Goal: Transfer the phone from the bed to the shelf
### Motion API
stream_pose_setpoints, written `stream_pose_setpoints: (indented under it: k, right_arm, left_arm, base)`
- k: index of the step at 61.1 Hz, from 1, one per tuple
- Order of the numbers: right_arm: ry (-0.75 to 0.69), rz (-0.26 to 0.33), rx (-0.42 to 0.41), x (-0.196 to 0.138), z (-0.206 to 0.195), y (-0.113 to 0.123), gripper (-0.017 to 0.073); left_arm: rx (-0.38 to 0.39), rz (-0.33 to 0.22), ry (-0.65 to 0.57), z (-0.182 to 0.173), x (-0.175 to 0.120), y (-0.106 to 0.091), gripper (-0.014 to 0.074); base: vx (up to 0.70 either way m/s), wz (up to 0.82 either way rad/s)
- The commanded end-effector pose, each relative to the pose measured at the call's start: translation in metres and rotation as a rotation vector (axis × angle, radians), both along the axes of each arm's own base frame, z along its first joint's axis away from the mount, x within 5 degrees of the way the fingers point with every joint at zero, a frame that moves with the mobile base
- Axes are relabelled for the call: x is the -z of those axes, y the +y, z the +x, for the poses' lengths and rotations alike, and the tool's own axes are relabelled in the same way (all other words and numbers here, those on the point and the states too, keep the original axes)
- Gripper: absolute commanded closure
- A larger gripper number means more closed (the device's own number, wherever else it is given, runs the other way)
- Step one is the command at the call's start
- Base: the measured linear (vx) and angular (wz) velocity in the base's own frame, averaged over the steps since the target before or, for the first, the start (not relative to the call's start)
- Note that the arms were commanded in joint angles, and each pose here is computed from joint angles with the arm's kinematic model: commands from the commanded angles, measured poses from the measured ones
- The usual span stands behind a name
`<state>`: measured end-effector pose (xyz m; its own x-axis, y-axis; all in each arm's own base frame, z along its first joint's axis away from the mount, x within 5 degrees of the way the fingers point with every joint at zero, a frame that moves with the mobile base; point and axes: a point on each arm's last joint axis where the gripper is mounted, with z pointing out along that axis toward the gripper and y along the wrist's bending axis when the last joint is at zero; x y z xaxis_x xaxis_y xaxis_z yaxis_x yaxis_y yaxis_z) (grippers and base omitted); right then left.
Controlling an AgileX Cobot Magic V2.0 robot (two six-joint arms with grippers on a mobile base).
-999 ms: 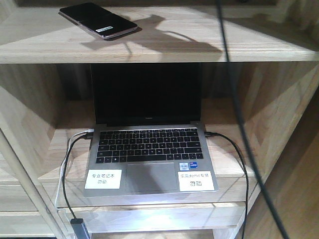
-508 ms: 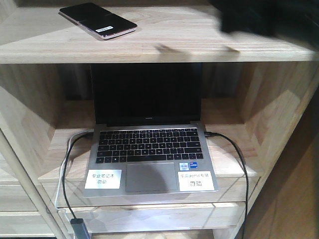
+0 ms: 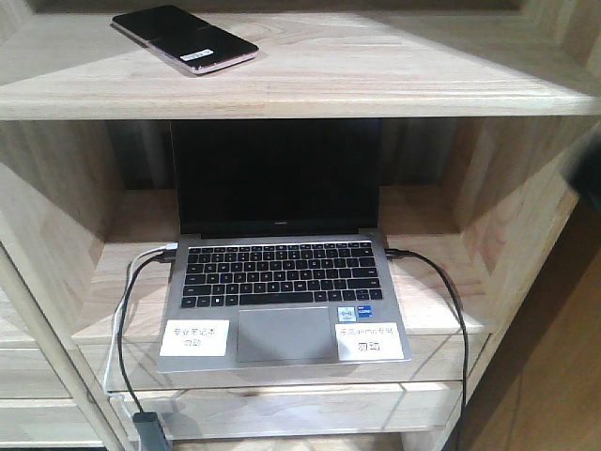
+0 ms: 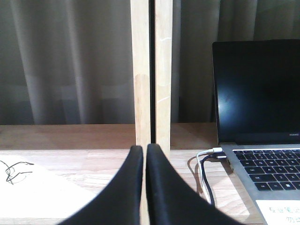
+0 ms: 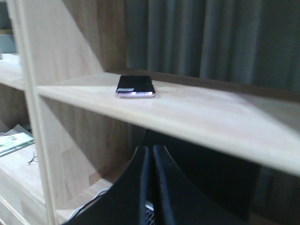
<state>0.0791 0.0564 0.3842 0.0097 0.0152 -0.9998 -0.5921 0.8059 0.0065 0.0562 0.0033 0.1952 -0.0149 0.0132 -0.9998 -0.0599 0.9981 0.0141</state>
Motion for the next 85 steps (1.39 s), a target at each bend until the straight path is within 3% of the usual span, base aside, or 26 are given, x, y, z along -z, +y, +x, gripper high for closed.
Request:
stream_pose_setpoints:
  k: [1,23,81,85]
  right_arm:
    - [-0.050,0.062,0.033,0.004,-0.013,-0.009,0.0564]
    - [-0.075,0.097,0.035,0.050,-0.042,-0.022,0.0564]
    - [-0.074,0.096,0.034,0.051,-0.042,-0.022,0.0564]
    - [-0.083,0.077,0.043,0.051,-0.041,-0.022,0.0564]
  left_arm:
    - [0.005,-0.013,-0.105,-0.002,-0.015,0.000,0.0592]
    - [0.005,-0.013,-0.105,-0.002,-0.015,0.000,0.0592]
    - [0.005,-0.013,-0.105,-0.002,-0.015,0.000,0.0592]
    - [0.005,-0.013,-0.105,-0.002,-0.015,0.000,0.0592]
  base:
    - [0.00,0.00]
    - [0.00,0.00]
    - [0.00,0.00]
    - [0.00,0.00]
